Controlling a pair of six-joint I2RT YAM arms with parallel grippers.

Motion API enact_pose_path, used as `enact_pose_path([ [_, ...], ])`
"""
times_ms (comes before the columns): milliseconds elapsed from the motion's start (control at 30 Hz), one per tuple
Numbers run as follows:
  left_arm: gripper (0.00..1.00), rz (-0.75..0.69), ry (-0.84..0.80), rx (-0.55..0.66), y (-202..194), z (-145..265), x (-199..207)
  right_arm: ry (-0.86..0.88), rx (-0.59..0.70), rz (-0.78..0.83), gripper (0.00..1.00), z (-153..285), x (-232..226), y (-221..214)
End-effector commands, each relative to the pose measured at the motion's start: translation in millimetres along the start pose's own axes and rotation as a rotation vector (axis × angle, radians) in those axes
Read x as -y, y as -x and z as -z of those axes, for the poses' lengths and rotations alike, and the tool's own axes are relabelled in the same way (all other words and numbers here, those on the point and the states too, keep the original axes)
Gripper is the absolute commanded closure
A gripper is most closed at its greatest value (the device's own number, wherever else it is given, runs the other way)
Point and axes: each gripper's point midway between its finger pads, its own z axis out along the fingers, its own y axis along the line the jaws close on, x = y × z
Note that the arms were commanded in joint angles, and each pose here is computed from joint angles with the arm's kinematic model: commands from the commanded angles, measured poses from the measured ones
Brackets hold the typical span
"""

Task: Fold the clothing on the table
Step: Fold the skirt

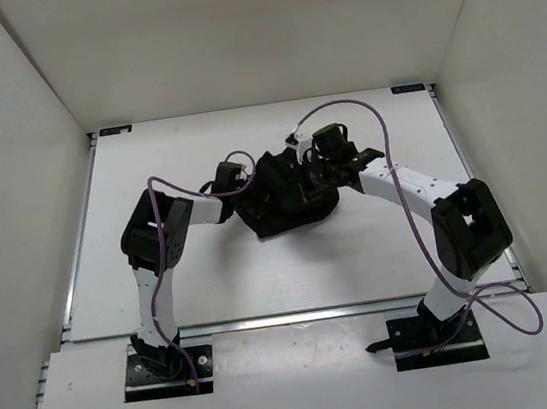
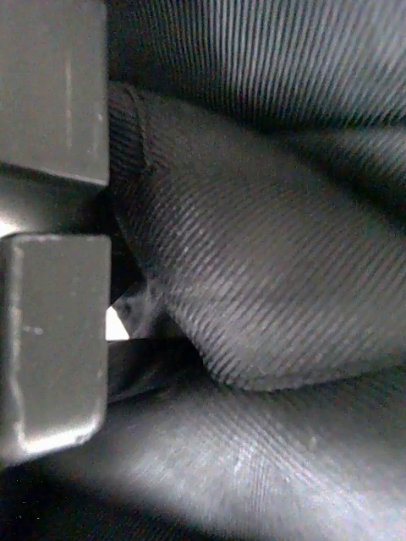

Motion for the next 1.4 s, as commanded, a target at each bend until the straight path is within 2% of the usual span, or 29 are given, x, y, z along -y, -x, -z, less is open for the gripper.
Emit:
enact_pose_path([
  [0, 1.00, -0.003, -0.208, -0.018, 12, 37, 50, 0.022, 0.080, 0.025, 1.00, 16, -3, 22],
  [100, 1.00, -0.040, -0.277, -0.043, 12, 71, 69, 0.002, 0.093, 0.006, 0.99, 17, 13, 28],
  [167, 1.00, -0.071, -0.287, -0.006, 11, 101, 76, 0.010, 0.107, -0.001, 1.00, 21, 17, 36],
  [267, 1.00, -0.073, -0.244, 0.042, 4, 133, 58, 0.003, 0.109, 0.015, 0.99, 18, 20, 43],
  [367, 1.00, -0.055, -0.136, 0.070, -6, 145, 20, 0.016, 0.106, 0.024, 0.99, 13, 15, 49],
  [567, 1.00, -0.045, 0.036, 0.034, -30, 125, -33, 0.065, 0.109, 0.072, 0.99, -6, -2, 65],
  [733, 1.00, -0.054, 0.102, 0.054, -25, 118, -55, 0.136, 0.083, 0.113, 1.00, -23, -24, 64],
  [1000, 1.00, -0.053, 0.120, 0.000, -22, 102, -70, 0.162, -0.004, 0.105, 1.00, -60, -13, 35],
  [1133, 1.00, -0.065, 0.115, -0.031, -24, 98, -72, 0.167, -0.008, 0.105, 0.99, -75, -6, 41],
  [1167, 1.00, -0.067, 0.113, -0.037, -25, 99, -72, 0.174, -0.011, 0.092, 0.93, -78, -4, 43],
  [1233, 1.00, -0.081, 0.102, -0.019, -20, 104, -67, 0.190, -0.024, 0.060, 0.66, -81, -2, 49],
  [1267, 1.00, -0.086, 0.091, -0.005, -17, 108, -63, 0.204, -0.016, 0.053, 0.60, -79, -5, 56],
  [1333, 1.00, -0.078, 0.100, -0.009, -16, 114, -64, 0.216, 0.062, 0.100, 0.34, -62, -21, 82],
  [1367, 1.00, -0.079, 0.084, -0.011, -15, 117, -61, 0.220, 0.110, 0.123, 0.25, -50, -30, 97],
])
